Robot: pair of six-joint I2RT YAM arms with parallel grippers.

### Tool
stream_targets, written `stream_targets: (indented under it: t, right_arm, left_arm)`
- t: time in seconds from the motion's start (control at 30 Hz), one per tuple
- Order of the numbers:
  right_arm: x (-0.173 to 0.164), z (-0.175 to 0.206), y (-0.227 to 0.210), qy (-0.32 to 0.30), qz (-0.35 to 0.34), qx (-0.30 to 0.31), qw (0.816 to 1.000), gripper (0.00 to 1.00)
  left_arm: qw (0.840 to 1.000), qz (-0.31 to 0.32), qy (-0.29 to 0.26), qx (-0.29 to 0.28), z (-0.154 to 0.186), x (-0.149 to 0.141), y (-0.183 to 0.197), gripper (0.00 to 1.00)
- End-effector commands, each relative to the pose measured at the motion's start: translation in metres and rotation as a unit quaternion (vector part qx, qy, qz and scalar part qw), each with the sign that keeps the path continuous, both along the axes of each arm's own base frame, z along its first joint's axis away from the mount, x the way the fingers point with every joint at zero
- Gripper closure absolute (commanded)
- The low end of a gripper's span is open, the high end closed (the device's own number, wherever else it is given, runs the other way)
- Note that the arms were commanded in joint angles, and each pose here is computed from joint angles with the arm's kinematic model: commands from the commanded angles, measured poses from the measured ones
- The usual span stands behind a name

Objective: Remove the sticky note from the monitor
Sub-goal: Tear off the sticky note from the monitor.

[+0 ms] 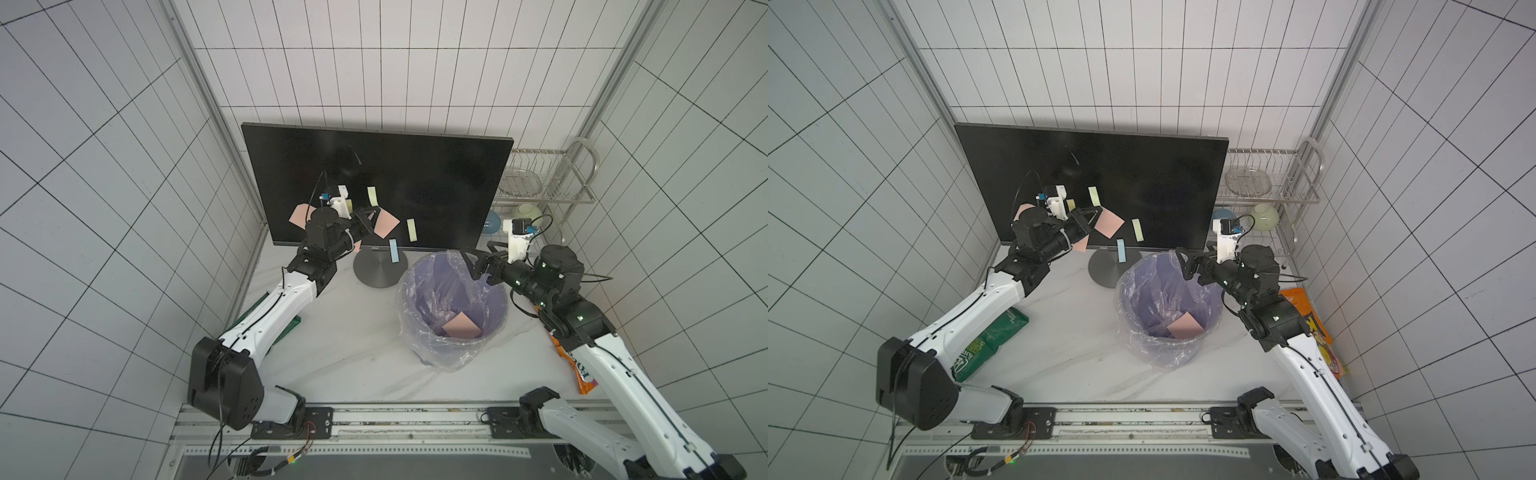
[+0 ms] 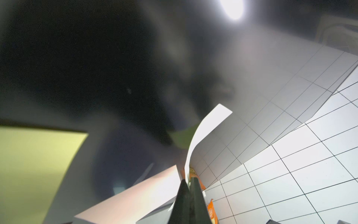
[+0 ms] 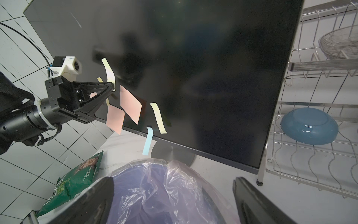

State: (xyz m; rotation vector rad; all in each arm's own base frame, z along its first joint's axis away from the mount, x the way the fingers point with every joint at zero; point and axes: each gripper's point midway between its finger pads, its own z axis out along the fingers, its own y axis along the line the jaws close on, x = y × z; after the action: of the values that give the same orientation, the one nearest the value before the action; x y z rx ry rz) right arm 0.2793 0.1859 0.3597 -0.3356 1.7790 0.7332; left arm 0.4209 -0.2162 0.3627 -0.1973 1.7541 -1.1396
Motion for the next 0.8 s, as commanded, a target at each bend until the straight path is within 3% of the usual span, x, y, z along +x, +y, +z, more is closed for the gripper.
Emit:
stream_targets:
  t: [0.0, 0.4, 0.6, 0.77]
  right_arm:
    - [-0.006, 0.007, 0.002, -0.011, 0.007, 0.005, 1.000, 0.01]
    - [-0.014, 0.018, 0.007, -0.025, 0.031, 0.022, 0.999, 0.01]
    - [-0.016, 0.025, 0.004, -0.035, 0.025, 0.021, 0.999, 0.01]
    - [-0.018, 0.032, -0.019, -0.053, -0.027, -0.008, 0.998, 0.01]
  left_arm:
    - [1.000, -0.008, -0.014, 0.000, 0.012, -0.001, -0.003, 1.00]
    - [0.998, -0.005, -0.049, 0.048, 0.036, -0.040, -0.012, 1.00]
    - [0.992, -0.031, -0.064, 0.100, 0.037, -0.081, -0.035, 1.00]
    - [0.977, -0.075, -0.077, 0.182, 0.017, -0.124, -0.072, 1.00]
